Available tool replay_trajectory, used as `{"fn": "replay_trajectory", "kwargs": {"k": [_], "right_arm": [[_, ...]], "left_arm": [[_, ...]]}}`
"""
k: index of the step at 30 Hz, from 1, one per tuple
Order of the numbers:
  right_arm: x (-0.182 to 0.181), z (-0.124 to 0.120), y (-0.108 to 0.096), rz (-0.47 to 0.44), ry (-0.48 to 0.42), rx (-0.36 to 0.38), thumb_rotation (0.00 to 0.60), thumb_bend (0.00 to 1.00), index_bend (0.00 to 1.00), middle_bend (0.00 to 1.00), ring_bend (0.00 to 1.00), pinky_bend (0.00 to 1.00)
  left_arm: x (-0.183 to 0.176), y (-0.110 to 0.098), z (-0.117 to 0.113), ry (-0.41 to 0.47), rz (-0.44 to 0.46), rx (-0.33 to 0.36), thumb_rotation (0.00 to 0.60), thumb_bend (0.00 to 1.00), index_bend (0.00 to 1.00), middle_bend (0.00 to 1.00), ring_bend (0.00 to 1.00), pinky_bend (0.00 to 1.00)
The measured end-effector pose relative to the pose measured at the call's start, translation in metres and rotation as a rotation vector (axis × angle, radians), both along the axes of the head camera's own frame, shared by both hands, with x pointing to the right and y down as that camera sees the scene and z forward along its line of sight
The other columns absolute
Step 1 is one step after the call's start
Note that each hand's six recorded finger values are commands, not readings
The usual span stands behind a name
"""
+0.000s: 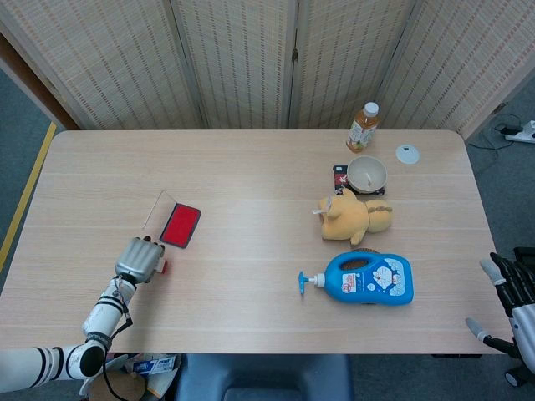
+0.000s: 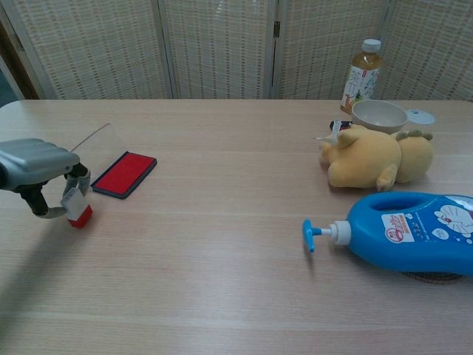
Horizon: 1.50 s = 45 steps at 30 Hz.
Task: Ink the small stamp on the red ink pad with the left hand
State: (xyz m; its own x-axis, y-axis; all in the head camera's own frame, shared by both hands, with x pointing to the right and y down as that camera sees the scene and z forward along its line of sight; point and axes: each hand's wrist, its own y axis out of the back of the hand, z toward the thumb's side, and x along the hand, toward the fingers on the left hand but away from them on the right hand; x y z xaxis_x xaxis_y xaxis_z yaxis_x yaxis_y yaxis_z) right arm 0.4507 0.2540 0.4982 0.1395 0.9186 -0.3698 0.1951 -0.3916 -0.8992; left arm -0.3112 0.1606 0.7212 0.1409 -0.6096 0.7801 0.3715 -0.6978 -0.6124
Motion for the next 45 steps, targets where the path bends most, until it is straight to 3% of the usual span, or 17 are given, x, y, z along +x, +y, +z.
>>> {"fn": "replay_trajectory", "kwargs": {"k": [17,28,37,42,45], "right_arm": [[-0.001,0.002,0.000,-0.003,0.007,-0.004,0.600,0.20,0.00,0.00,0.00,0.00],[-0.001,0.002,0.000,0.000,0.007,-0.002,0.600,0.20,0.00,0.00,0.00,0.00],[-0.001,0.000,0.001,-0.001,0.006,0.008,0.600,0.20,0.00,0.00,0.00,0.00],[-0.002,-0.001,0.002,-0.005,0.007,0.010,0.600,0.20,0.00,0.00,0.00,0.00],[-0.003,-0.002,0.003,-0.013,0.008,0.012,0.600,0.20,0.00,0.00,0.00,0.00]], "left_arm": [[-0.008,0.003,0.006,0.012,-0.018,-0.006,0.600,0.34,0.49,0.38,0.25,0.42],[-0.007,0.005,0.000,0.016,-0.015,-0.010,0.600,0.34,0.22,0.25,0.16,0.42],[-0.005,0.006,-0.026,0.000,-0.019,0.019,0.600,0.34,0.14,0.21,0.14,0.42],[-0.006,0.007,-0.055,-0.013,-0.027,0.068,0.600,0.34,0.14,0.20,0.14,0.42],[-0.011,0.006,-0.082,-0.027,-0.038,0.131,0.600,0.34,0.13,0.17,0.11,0.39]]}}
